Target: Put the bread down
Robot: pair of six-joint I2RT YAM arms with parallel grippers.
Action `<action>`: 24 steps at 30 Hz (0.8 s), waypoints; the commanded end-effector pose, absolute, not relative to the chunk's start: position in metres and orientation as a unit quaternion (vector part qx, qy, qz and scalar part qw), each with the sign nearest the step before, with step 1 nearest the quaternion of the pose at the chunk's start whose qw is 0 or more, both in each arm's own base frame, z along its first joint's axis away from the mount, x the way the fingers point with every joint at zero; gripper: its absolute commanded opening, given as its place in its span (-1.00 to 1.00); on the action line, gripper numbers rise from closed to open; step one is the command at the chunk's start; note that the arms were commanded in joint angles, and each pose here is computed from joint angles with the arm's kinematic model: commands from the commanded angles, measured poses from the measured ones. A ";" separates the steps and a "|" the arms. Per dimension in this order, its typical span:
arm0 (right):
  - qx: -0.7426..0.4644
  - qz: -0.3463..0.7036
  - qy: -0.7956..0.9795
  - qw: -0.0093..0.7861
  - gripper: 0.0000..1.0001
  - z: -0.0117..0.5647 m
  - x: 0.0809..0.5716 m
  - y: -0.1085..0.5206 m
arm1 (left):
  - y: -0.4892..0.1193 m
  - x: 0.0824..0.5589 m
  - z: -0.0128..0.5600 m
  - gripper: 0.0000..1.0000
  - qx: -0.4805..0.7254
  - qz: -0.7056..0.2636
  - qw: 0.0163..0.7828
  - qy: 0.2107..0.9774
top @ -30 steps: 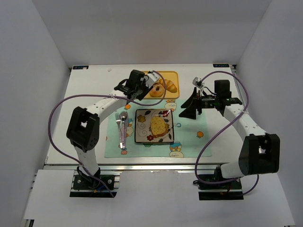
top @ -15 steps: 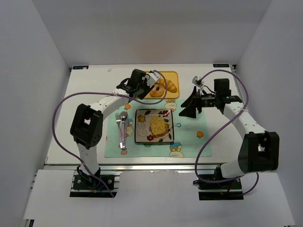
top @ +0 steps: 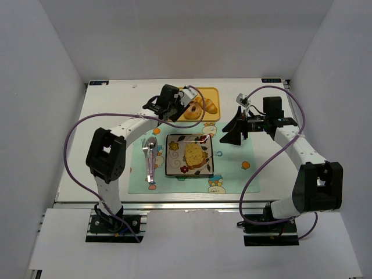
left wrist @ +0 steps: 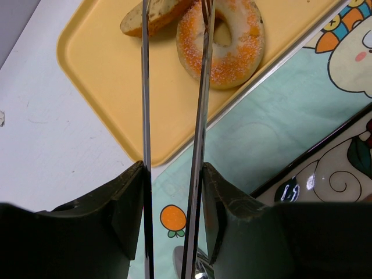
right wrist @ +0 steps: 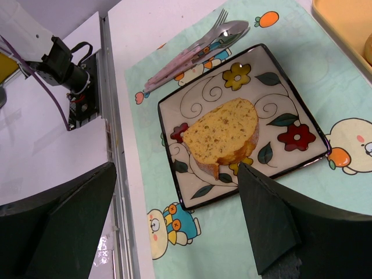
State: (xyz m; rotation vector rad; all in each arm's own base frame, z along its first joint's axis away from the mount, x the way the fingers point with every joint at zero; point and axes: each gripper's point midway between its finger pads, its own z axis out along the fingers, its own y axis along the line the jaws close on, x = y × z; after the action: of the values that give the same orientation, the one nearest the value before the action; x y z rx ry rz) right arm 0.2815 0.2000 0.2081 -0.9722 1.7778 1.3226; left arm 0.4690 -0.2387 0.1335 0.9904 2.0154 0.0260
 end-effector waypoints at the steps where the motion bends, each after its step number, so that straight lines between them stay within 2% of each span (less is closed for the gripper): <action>1: -0.390 0.509 0.673 0.369 0.79 0.220 0.285 0.200 | -0.246 0.467 0.178 0.03 0.391 -0.008 0.481 0.785; 24: -0.391 0.510 0.670 0.371 0.79 0.221 0.284 0.200 | -0.237 0.470 0.136 0.01 0.404 0.020 0.427 0.809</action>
State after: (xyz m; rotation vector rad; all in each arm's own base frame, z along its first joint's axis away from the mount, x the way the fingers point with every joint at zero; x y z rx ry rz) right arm 0.2818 0.1995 0.2081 -0.9725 1.7764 1.3206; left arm 0.4647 -0.2377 0.1310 1.0137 2.0274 0.0214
